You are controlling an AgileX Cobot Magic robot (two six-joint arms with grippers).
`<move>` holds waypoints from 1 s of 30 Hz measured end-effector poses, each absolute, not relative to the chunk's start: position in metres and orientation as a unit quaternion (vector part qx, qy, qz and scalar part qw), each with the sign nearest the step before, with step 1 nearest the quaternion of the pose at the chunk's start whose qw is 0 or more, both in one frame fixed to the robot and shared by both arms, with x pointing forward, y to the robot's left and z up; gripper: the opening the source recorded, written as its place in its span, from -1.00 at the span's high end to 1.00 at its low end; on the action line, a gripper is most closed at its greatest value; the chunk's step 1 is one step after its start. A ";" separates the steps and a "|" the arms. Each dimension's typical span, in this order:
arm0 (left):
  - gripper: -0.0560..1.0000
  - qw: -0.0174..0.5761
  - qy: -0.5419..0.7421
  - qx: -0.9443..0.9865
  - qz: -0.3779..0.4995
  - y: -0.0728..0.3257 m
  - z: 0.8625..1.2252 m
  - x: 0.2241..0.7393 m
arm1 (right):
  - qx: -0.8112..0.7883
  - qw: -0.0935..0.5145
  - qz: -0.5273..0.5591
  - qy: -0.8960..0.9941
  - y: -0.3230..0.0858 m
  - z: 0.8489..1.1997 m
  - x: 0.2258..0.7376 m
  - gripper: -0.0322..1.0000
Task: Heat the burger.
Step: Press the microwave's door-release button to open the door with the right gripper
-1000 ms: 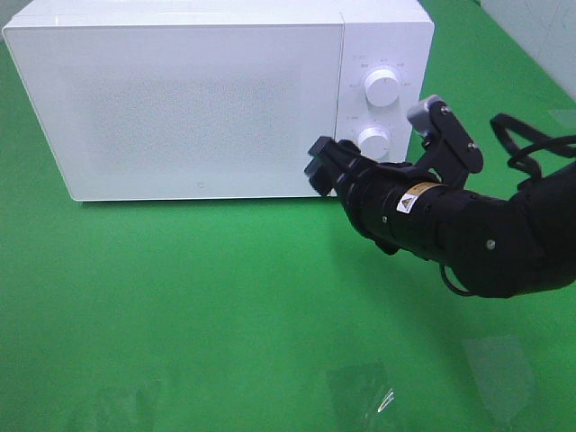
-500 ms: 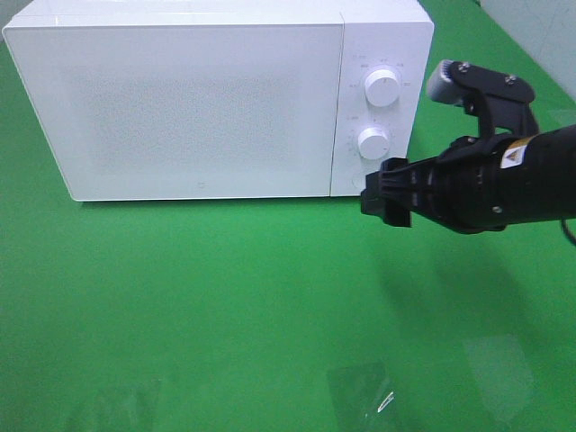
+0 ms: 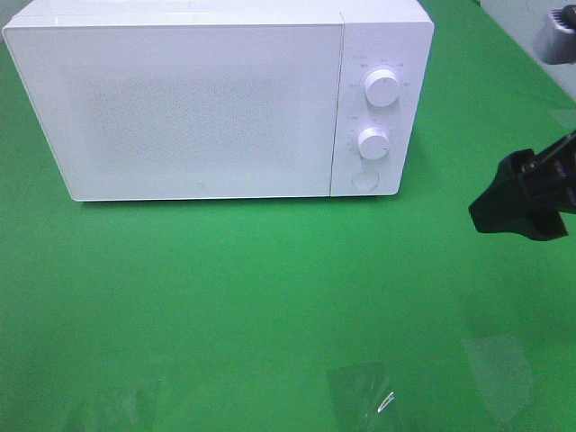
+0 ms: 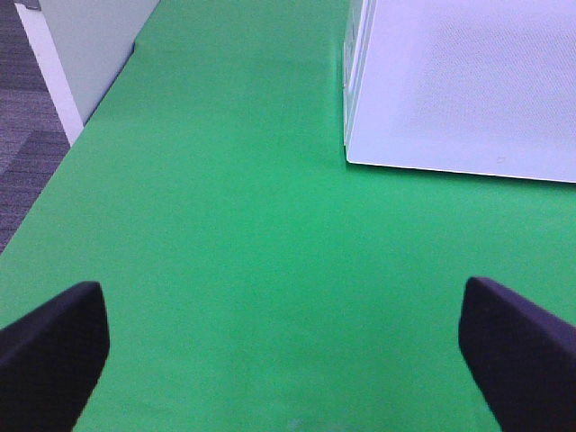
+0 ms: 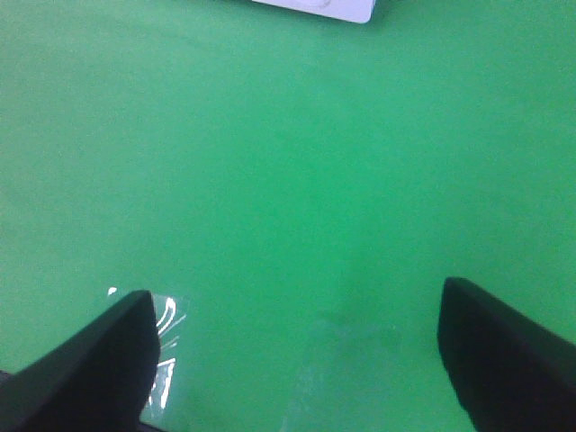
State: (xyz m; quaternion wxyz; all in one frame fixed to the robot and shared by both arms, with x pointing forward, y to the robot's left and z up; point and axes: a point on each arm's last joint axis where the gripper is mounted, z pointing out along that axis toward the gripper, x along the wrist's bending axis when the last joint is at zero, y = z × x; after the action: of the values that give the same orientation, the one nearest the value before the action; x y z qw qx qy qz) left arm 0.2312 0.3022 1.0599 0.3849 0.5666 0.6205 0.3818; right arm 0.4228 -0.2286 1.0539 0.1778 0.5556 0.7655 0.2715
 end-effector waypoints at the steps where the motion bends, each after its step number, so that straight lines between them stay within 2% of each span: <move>1: -0.98 0.385 0.620 0.567 0.382 0.302 1.060 0.231 | 0.556 0.178 0.271 0.765 -0.229 1.054 0.423 -0.55; 11: -0.98 0.385 0.620 0.567 0.382 0.302 1.060 0.231 | 0.550 0.193 0.284 0.761 -0.248 1.078 0.374 -0.55; 12: -0.98 0.385 0.620 0.567 0.382 0.302 1.060 0.231 | 0.543 0.222 0.305 0.751 -0.258 1.082 0.355 -0.55; 20: -0.98 0.385 0.620 0.567 0.382 0.302 1.060 0.231 | 0.566 0.275 0.349 0.694 -0.280 1.087 0.317 -0.55; 24: -0.98 0.385 0.620 0.567 0.382 0.302 1.060 0.231 | 0.601 0.332 0.370 0.626 -0.298 1.083 0.281 -0.55; 30: -0.98 0.385 0.620 0.567 0.382 0.302 1.060 0.231 | 0.618 0.361 0.378 0.588 -0.303 1.071 0.261 -0.55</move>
State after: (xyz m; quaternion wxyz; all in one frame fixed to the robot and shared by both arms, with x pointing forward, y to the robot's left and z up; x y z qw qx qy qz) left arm 0.2312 0.3022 1.0599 0.3849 0.5666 0.6205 0.3818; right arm 0.2608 -0.3034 1.0712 0.3614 0.6175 0.5876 0.3777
